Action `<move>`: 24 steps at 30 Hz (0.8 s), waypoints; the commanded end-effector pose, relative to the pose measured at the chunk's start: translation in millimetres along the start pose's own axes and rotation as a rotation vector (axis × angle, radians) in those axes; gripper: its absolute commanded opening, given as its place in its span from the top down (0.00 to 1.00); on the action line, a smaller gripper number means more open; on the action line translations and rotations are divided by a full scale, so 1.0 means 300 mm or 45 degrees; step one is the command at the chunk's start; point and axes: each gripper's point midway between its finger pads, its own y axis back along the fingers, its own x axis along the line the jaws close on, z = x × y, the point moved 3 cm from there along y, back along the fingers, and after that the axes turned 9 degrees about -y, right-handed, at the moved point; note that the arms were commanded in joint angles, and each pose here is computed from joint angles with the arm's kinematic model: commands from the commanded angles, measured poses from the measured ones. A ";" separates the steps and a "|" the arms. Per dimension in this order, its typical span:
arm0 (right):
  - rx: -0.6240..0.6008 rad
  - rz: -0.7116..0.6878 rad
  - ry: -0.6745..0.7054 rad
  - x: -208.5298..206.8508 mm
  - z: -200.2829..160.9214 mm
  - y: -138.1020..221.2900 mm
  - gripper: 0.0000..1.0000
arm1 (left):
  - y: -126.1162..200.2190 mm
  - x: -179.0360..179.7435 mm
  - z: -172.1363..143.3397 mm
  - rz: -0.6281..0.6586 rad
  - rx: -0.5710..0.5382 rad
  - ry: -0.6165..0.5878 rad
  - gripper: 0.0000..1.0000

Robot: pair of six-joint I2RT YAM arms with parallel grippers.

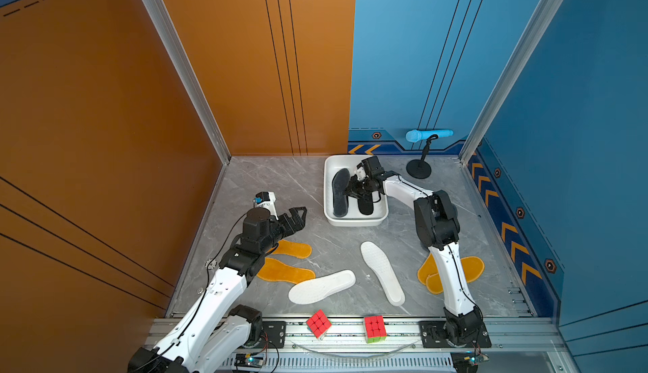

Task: Put the insoles into the storage box
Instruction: Place the insole in the storage box.

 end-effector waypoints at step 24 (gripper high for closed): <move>-0.020 -0.063 0.080 0.112 -0.001 0.185 0.49 | -0.006 0.011 -0.025 -0.015 0.029 0.024 0.02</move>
